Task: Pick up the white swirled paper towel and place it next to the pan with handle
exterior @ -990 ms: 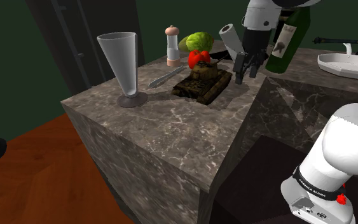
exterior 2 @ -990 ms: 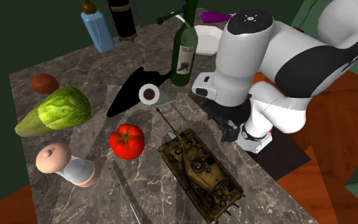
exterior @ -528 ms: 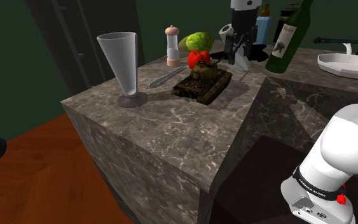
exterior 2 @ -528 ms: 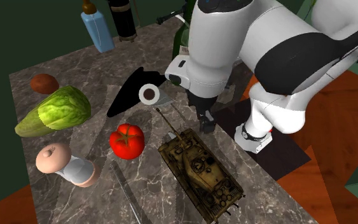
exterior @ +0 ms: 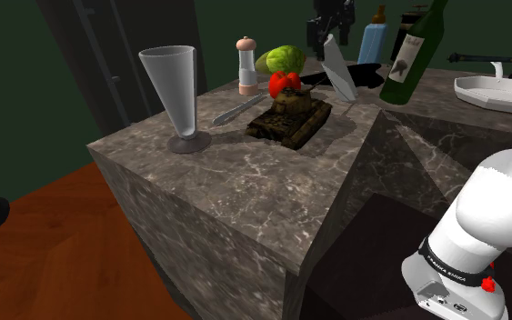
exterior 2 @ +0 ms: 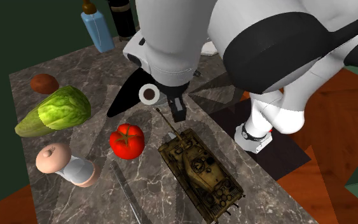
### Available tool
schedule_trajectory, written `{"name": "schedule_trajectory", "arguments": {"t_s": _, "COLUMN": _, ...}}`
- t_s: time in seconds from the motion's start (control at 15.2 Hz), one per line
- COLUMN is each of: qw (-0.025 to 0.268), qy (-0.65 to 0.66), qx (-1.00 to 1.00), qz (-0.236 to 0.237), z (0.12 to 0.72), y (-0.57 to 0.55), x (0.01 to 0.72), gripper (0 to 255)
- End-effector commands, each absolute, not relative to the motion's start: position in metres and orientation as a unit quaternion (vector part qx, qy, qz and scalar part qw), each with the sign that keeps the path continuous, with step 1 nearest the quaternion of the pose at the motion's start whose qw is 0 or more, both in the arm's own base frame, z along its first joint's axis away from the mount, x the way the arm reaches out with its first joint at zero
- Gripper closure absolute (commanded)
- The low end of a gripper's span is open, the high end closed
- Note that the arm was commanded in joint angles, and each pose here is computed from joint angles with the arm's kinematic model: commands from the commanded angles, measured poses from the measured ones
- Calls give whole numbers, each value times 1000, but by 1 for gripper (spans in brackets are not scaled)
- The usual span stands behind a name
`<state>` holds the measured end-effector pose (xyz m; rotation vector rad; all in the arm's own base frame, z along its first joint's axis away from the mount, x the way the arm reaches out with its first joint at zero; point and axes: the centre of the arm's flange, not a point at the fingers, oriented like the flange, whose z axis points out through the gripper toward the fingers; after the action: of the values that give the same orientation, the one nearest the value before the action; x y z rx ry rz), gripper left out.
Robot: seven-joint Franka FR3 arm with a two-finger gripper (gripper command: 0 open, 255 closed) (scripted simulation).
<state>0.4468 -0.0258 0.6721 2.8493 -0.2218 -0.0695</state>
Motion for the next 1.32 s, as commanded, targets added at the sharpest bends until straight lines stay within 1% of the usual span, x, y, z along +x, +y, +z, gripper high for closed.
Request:
{"name": "schedule_trajectory", "arguments": {"t_s": 0.0, "qw": 165, "qy": -83, "qx": 982, "qz": -27, "z": 686, "y": -32, "x": 469, "gripper": 0}}
{"name": "schedule_trajectory", "arguments": {"t_s": 0.13, "qw": 189, "qy": -88, "qx": 978, "qz": -30, "z": 701, "y": -34, "x": 488, "gripper": 0}}
{"name": "schedule_trajectory", "arguments": {"t_s": 0.2, "qw": 196, "qy": -89, "qx": 976, "qz": -31, "z": 705, "y": -35, "x": 493, "gripper": 0}}
{"name": "schedule_trajectory", "arguments": {"t_s": 0.73, "qw": 196, "qy": -89, "qx": 976, "qz": -31, "z": 668, "y": -50, "x": 489, "gripper": 0}}
{"name": "schedule_trajectory", "arguments": {"t_s": 1.19, "qw": 196, "qy": -89, "qx": 976, "qz": -31, "z": 669, "y": -50, "x": 489, "gripper": 0}}
{"name": "schedule_trajectory", "arguments": {"t_s": 1.25, "qw": 196, "qy": -89, "qx": 976, "qz": -31, "z": 669, "y": -50, "x": 489, "gripper": 255}}
